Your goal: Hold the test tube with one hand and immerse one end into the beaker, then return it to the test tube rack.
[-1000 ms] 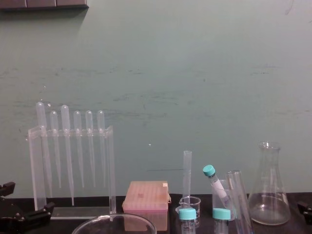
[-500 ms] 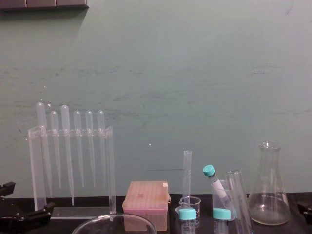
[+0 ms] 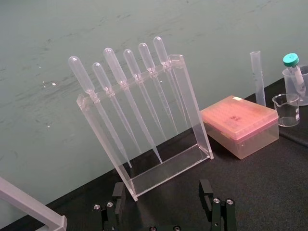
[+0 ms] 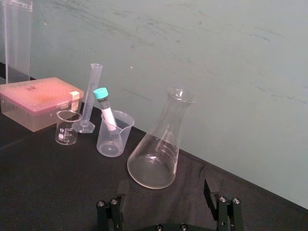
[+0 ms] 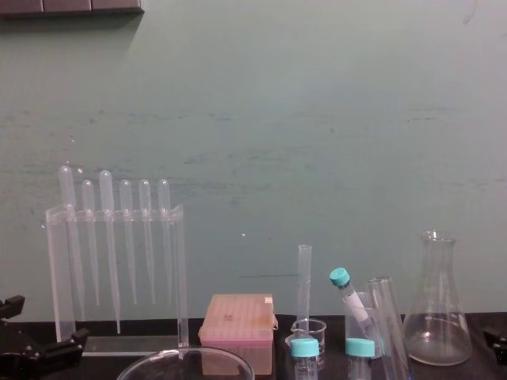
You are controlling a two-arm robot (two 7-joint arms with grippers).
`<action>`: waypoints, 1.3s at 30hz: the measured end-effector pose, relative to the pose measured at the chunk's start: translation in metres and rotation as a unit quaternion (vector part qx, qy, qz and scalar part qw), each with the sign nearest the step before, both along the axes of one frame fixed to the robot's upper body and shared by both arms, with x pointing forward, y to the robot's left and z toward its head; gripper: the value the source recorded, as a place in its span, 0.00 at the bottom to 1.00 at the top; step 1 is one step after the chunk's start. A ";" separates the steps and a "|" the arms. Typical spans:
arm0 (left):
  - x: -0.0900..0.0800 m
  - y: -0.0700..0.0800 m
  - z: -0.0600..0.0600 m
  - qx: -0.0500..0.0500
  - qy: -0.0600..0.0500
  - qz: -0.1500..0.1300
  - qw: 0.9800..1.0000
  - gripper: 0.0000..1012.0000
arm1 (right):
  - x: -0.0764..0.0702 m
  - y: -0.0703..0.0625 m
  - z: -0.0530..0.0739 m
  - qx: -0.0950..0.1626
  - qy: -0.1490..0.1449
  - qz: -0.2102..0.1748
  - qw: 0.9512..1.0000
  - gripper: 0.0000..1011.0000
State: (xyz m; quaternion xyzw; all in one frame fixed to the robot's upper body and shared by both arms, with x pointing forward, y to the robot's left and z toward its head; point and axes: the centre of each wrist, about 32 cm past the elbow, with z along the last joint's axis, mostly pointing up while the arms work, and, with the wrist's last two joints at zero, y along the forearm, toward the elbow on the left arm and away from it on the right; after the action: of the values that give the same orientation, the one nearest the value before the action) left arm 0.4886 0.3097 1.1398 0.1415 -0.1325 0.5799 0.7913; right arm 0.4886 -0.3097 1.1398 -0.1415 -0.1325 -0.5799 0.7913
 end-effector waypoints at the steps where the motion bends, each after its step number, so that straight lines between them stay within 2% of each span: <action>1: 0.000 0.000 0.000 0.000 0.000 0.000 1.000 0.99 | 0.000 0.000 0.000 0.000 0.000 0.000 1.000 0.99; 16: 0.000 0.000 0.000 0.000 0.000 0.000 1.000 0.99 | 0.000 0.000 0.000 0.001 0.000 -0.001 1.000 0.99; 21: 0.000 0.000 0.000 0.000 0.000 0.000 1.000 0.99 | 0.001 -0.008 0.004 0.018 -0.006 -0.008 1.000 0.99; 26: 0.000 0.000 0.000 0.000 0.000 0.000 1.000 0.99 | 0.008 -0.020 0.021 0.043 -0.030 0.001 0.999 0.99; 27: 0.000 0.000 0.000 0.000 0.000 0.000 1.000 0.99 | 0.012 -0.023 0.028 0.050 -0.045 0.008 0.998 0.99; 30: 0.000 0.000 0.000 0.000 0.000 0.000 1.000 0.99 | 0.018 -0.025 0.040 0.059 -0.067 0.023 0.996 0.99; 31: 0.000 0.000 0.000 0.000 0.000 0.000 1.000 0.99 | 0.022 -0.025 0.049 0.067 -0.080 0.036 0.994 0.99; 32: 0.000 0.000 0.000 0.000 0.000 0.000 1.000 0.99 | 0.026 -0.023 0.056 0.075 -0.090 0.052 0.992 0.99; 33: 0.000 0.000 0.000 0.000 0.000 0.000 1.000 0.99 | 0.026 -0.023 0.056 0.075 -0.090 0.052 0.992 0.99; 34: 0.000 0.000 0.000 0.000 0.000 0.000 1.000 0.99 | 0.029 -0.020 0.063 0.082 -0.100 0.070 0.989 0.99; 39: 0.000 0.000 0.000 0.000 0.000 0.000 1.000 0.99 | 0.035 -0.005 0.076 0.097 -0.120 0.124 0.980 0.99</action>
State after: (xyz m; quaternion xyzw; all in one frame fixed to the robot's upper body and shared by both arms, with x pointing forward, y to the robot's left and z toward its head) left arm 0.4886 0.3097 1.1398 0.1415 -0.1324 0.5799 0.7913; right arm 0.5235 -0.3145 1.2162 0.0242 -0.1858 -0.4998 0.8456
